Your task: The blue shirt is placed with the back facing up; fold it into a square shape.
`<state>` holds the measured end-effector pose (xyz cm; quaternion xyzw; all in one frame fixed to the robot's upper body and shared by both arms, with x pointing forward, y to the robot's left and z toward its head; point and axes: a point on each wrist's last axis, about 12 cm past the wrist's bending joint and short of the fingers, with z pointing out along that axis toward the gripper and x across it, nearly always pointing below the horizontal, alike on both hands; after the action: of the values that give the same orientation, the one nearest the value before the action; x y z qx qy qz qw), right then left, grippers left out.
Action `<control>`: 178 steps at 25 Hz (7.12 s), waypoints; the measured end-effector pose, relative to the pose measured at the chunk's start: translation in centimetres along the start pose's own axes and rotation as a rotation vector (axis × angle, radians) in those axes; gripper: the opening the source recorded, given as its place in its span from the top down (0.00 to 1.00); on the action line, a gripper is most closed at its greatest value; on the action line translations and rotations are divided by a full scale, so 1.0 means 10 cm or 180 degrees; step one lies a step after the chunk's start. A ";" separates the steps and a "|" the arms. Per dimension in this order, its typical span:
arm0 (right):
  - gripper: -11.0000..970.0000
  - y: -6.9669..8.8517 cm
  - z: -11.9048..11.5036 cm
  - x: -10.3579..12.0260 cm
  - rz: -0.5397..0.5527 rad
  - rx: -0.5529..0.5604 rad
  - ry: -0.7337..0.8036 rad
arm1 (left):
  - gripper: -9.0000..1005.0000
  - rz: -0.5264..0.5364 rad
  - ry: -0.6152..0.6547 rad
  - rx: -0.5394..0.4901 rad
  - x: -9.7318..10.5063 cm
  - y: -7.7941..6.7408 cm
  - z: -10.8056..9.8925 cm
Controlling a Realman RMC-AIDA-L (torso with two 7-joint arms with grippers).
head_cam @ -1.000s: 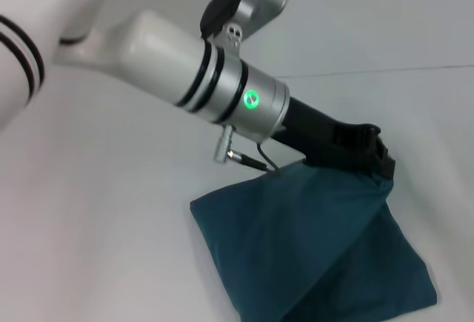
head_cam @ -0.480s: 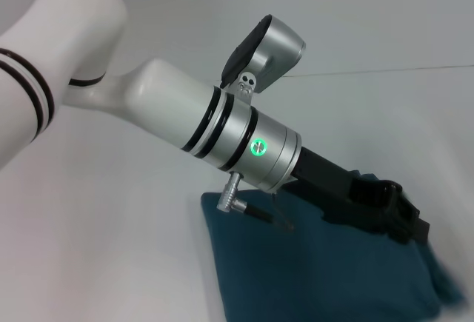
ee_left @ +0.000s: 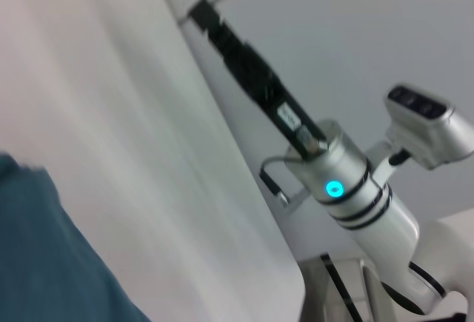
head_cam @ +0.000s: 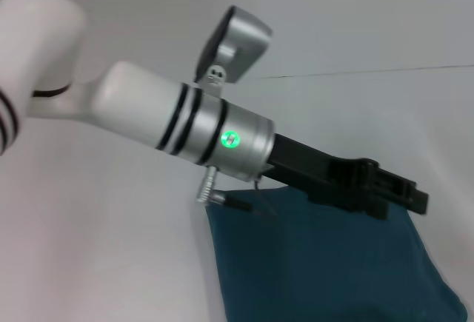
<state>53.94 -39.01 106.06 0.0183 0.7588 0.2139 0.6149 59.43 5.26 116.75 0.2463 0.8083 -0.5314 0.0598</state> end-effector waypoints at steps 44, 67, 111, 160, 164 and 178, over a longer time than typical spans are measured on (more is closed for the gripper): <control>0.72 0.72 -0.33 -0.64 -0.0930 -0.2227 0.2066 | 0.07 -0.0414 -0.0411 -0.1415 0.60 1.06 -0.86; 0.04 0.78 -0.20 -0.90 -0.0905 -0.1993 0.2250 | 0.10 -0.0420 -0.0067 -0.1442 0.46 0.89 -0.56; 0.04 0.75 -0.12 -0.89 -0.1056 -0.1874 0.2088 | 0.95 -0.0235 -0.0256 -0.1530 0.23 0.85 -0.78; 0.04 1.00 0.18 -0.88 -0.1337 -0.2033 0.2137 | 0.66 -0.0315 -0.1088 -0.2159 0.47 0.97 -1.98; 0.04 1.00 0.19 -0.88 -0.1346 -0.2023 0.2132 | 0.54 0.0008 -0.1187 -0.2010 0.62 0.78 -2.10; 0.04 1.02 0.09 -0.79 -0.1329 -0.2160 0.2171 | 0.06 0.0956 -0.1631 -0.1161 1.82 0.55 -2.20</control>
<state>54.34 -31.80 116.73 -0.4042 0.7914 0.3144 0.3338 49.70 32.61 115.09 0.2063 0.8035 -0.4080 0.3813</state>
